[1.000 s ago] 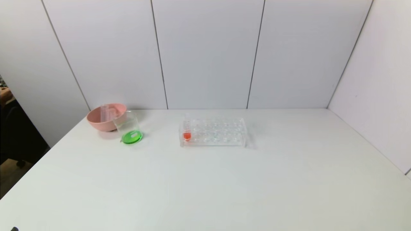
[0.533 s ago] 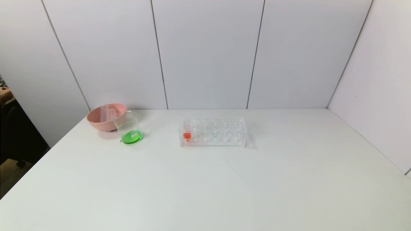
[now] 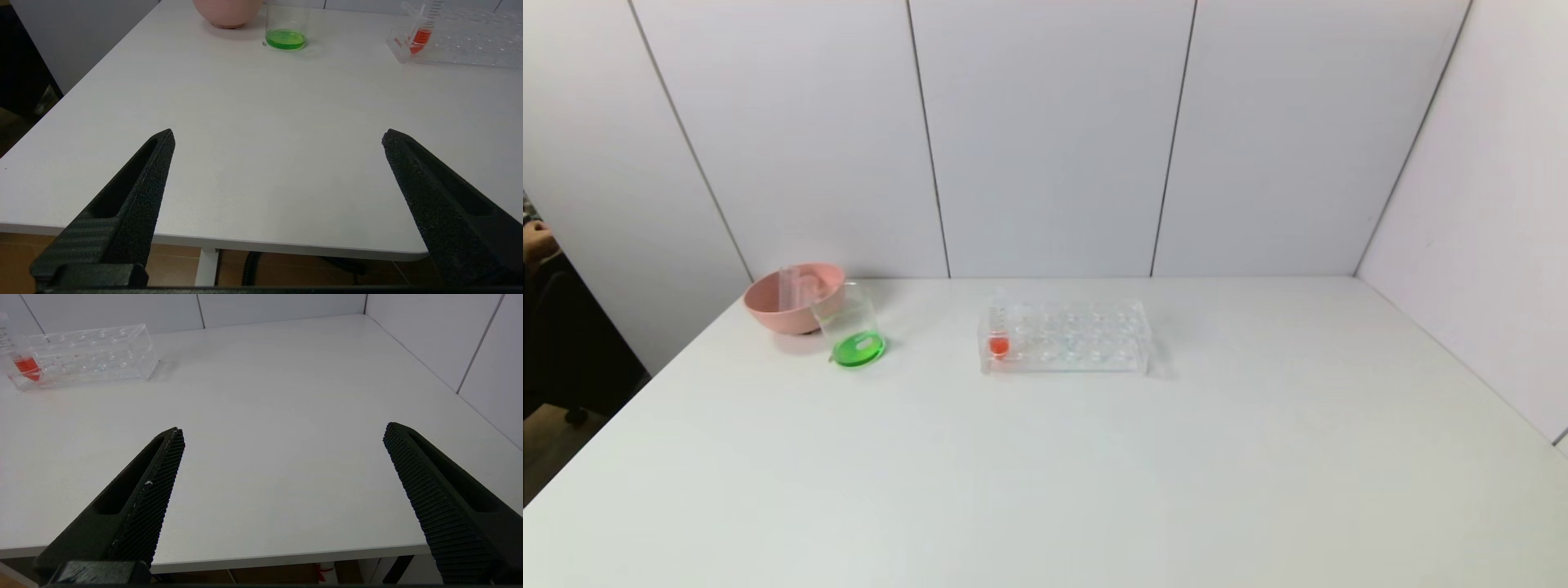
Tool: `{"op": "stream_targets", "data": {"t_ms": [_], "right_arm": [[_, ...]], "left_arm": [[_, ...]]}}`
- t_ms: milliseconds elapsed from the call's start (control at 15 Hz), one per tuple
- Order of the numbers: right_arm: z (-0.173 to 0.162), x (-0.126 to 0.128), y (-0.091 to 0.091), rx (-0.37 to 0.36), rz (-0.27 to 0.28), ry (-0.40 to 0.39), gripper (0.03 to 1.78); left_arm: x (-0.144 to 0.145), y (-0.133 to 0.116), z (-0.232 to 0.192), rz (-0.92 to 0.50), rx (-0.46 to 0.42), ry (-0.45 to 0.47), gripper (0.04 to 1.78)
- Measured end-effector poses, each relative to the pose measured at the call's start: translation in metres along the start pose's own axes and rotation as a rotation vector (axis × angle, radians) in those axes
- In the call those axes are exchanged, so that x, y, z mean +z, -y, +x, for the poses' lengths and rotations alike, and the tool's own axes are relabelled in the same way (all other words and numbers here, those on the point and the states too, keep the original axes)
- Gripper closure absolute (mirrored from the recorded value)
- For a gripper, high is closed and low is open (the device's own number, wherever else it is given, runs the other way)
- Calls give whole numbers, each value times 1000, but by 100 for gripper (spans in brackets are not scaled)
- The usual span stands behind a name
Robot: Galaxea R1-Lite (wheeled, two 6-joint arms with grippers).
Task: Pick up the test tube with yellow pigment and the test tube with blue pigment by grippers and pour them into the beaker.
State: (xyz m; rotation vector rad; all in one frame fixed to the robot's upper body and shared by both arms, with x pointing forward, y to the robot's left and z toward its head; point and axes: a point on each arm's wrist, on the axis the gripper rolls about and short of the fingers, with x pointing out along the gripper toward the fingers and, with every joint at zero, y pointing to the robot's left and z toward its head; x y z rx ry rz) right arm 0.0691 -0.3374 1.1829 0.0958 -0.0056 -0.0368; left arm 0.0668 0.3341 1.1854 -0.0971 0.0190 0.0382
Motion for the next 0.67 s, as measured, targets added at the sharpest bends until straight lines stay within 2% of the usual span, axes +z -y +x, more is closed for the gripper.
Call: {"op": "stream_targets", "data": {"t_ms": [667], "right_arm": [[0,0,0,-1,4,-2,4]], "left_arm": [[0,0,0,0,0,0,4]]}}
